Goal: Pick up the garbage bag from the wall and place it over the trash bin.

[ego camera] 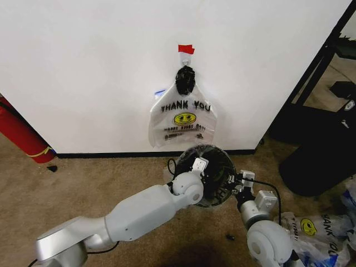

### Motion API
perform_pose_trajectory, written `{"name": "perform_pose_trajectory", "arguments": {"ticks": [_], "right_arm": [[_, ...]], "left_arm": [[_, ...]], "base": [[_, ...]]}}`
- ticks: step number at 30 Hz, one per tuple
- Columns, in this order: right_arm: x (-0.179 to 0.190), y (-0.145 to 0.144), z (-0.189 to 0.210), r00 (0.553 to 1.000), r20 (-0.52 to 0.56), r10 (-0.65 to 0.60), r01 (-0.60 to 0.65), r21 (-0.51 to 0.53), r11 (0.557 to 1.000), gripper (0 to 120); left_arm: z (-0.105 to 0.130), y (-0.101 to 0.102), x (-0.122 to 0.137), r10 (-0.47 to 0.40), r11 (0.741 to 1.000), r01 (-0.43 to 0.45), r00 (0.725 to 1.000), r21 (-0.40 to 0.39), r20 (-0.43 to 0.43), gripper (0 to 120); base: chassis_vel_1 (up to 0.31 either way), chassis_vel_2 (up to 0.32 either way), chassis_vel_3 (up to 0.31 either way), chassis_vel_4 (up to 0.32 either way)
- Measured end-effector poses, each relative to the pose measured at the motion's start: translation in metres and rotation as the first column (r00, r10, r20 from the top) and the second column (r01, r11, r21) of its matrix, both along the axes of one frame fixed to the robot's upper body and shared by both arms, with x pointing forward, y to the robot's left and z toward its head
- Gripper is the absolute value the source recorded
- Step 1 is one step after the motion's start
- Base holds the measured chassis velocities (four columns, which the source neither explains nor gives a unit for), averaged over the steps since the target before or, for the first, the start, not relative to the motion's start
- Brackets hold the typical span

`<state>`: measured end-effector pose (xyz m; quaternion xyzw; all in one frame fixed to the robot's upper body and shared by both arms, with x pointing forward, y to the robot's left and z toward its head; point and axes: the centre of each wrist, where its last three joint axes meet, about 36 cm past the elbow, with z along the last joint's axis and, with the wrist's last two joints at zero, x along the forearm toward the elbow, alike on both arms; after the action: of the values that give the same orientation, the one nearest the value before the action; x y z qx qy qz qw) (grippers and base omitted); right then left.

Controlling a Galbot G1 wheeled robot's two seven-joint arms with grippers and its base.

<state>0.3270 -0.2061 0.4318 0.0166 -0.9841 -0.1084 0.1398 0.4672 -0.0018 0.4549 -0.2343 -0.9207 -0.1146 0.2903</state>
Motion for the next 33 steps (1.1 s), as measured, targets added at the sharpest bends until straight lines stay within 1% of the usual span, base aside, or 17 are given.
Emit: {"name": "perform_pose_trajectory", "arguments": {"ticks": [4, 5, 6, 9, 11, 12, 19, 21, 25, 28, 31, 32, 33], "right_arm": [[-0.001, 0.003, 0.001, 1.0, 0.001, 0.005, -0.005, 0.009, 1.0, 0], [-0.002, 0.004, 0.003, 1.0, 0.005, 0.007, -0.007, 0.012, 1.0, 0], [-0.005, 0.004, 0.005, 1.0, 0.008, 0.012, -0.012, 0.015, 1.0, 0], [-0.007, 0.005, 0.007, 1.0, 0.01, 0.018, -0.018, 0.02, 1.0, 0], [-0.008, 0.005, 0.007, 1.0, 0.011, 0.019, -0.02, 0.021, 1.0, 0], [-0.01, 0.006, 0.009, 1.0, 0.013, 0.026, -0.026, 0.024, 0.999, 0], [-0.013, 0.008, 0.01, 0.999, 0.011, 0.041, -0.041, 0.032, 0.999, 0], [-0.014, 0.009, 0.01, 0.999, 0.01, 0.042, -0.042, 0.034, 0.999, 0], [-0.013, 0.009, 0.01, 0.999, 0.01, 0.042, -0.042, 0.035, 0.998, 0], [-0.01, 0.008, 0.008, 1.0, -0.001, 0.027, -0.027, 0.045, 0.999, 0], [-0.005, 0.005, 0.007, 1.0, -0.025, 0.006, -0.004, 0.07, 0.998, 0], [-0.005, 0.005, 0.007, 1.0, -0.025, 0.006, -0.004, 0.07, 0.998, 0], [-0.003, 0.003, 0.007, 0.999, -0.033, -0.002, 0.005, 0.076, 0.997, 0]], "left_arm": [[0.001, -0.003, 0.004, 0.006, 1.0, -0.007, 0.999, 0.015, 0.032, 0], [-0.002, -0.006, 0.007, 0.014, 1.0, -0.015, 0.999, 0.019, 0.042, 0], [-0.01, -0.013, 0.009, 0.02, 0.999, -0.022, 0.998, 0.033, 0.057, 0], [-0.02, -0.017, 0.01, 0.021, 0.997, -0.027, 0.997, 0.071, 0.079, 0], [-0.023, -0.018, 0.01, 0.021, 0.996, -0.028, 0.996, 0.079, 0.083, 0], [-0.029, -0.02, 0.012, 0.027, 0.994, -0.036, 0.996, 0.099, 0.09, 0], [-0.039, -0.026, 0.022, 0.053, 0.991, -0.063, 0.995, 0.12, 0.088, 0], [-0.042, -0.025, 0.027, 0.066, 0.989, -0.076, 0.995, 0.125, 0.08, 0], [-0.043, -0.021, 0.028, 0.067, 0.989, -0.076, 0.995, 0.125, 0.071, 0], [-0.036, -0.015, 0.015, 0.036, 0.995, -0.042, 0.997, 0.089, 0.074, 0], [-0.022, -0.007, -0.005, -0.029, 0.999, 0.027, 0.996, 0.021, 0.083, 0], [-0.022, -0.007, -0.005, -0.029, 0.999, 0.027, 0.996, 0.021, 0.083, 0], [-0.017, -0.001, -0.013, -0.055, 0.998, 0.055, 0.995, -0.006, 0.087, 0]], "base": [[0.0, 0.0, 0.0, 0.0], [0.0, 0.0, 0.0, 0.0], [0.0, 0.0, 0.0, 0.0], [0.0, 0.0, 0.0, 0.0], [0.0, 0.0, 0.0, 0.0], [0.0, 0.0, 0.0, 0.0], [0.0, 0.0, 0.0, 0.0], [0.0, 0.0, 0.0, 0.0], [0.0, 0.0, 0.0, 0.0], [0.0, 0.0, 0.0, 0.0], [0.0, 0.0, 0.0, 0.0], [0.0, 0.0, 0.0, 0.0], [0.0, 0.0, 0.0, 0.0]]}}
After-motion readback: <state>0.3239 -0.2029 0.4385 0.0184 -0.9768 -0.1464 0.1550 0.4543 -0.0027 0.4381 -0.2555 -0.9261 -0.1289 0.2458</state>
